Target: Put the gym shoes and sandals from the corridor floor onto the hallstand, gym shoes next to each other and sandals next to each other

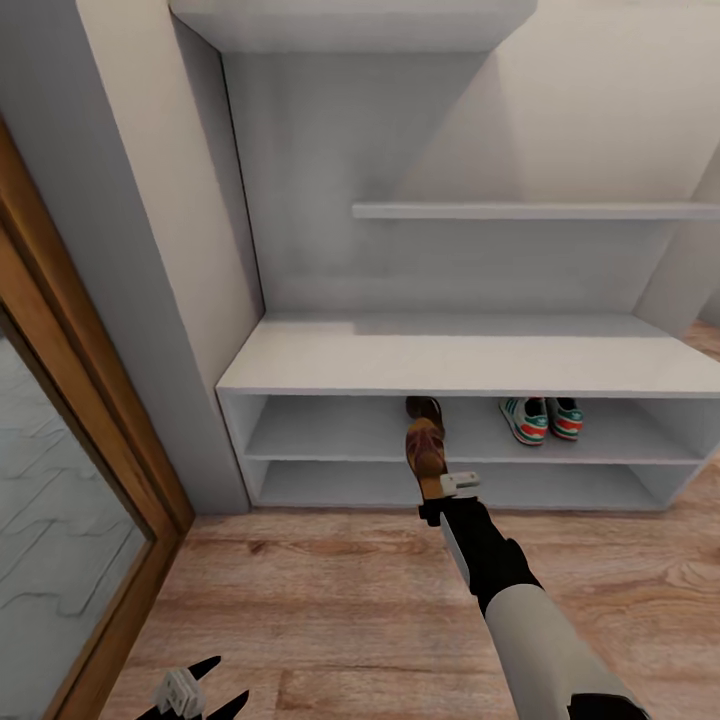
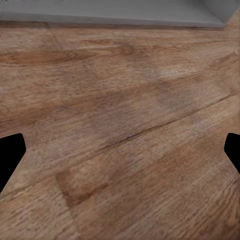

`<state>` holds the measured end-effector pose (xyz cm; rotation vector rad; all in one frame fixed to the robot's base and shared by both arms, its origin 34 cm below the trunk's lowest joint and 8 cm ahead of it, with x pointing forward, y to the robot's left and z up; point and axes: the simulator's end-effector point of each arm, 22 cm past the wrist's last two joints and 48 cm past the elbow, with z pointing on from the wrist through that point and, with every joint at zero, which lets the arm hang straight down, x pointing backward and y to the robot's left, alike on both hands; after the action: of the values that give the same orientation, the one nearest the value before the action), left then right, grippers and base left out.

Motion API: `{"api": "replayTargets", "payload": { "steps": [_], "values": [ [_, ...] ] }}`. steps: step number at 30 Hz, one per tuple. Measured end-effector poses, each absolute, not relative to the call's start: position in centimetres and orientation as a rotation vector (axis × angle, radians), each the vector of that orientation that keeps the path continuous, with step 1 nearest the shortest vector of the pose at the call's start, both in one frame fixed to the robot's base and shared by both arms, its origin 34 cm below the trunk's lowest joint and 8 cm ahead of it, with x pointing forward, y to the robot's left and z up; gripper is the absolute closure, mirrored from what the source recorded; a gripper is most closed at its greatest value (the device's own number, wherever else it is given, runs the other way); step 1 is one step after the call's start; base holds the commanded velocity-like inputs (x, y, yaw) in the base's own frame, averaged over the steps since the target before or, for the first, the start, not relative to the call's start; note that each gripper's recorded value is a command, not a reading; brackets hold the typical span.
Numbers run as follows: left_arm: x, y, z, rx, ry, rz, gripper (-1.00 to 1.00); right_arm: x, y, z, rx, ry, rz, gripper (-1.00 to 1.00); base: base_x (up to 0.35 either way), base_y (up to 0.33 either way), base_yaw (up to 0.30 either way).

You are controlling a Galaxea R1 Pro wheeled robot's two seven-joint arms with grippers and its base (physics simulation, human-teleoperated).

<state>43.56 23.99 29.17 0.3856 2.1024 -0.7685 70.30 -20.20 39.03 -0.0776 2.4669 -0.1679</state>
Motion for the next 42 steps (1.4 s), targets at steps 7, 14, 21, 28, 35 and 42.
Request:
{"api": "replayTargets", "payload": {
  "steps": [7, 14, 21, 28, 35, 42],
  "values": [
    [43.6, 23.9, 29.2, 0.386, 2.102, -0.77, -1.0, 70.3, -20.2, 38.9, -0.079, 2.468, -0.17, 1.0, 0.018, -0.015, 0.006],
    [43.5, 23.9, 29.1, 0.387, 2.104, -0.772, -1.0, 70.2, -20.1, 38.8, -0.081, 2.471, -0.169, 1.0, 0.001, -0.001, 0.036],
    [43.3, 23.9, 28.9, 0.384, 2.113, -0.775, -1.0, 70.2, -20.1, 38.5, -0.081, 2.474, -0.166, 1.0, 0.0, 0.0, 0.113],
    [42.8, 23.8, 28.0, 0.376, 2.134, -0.784, -1.0, 69.9, -20.1, 37.2, -0.083, 2.495, -0.167, 1.0, 0.0, 0.0, 0.023],
    [42.7, 23.8, 27.8, 0.372, 2.139, -0.786, -1.0, 69.9, -20.1, 36.9, -0.084, 2.499, -0.167, 1.0, 0.0, 0.0, 0.053],
    [42.0, 23.8, 26.9, 0.363, 2.163, -0.795, -1.0, 69.5, -20.1, 35.3, -0.087, 2.523, -0.169, 1.0, 0.0, 0.0, 0.153]
  ]
}}
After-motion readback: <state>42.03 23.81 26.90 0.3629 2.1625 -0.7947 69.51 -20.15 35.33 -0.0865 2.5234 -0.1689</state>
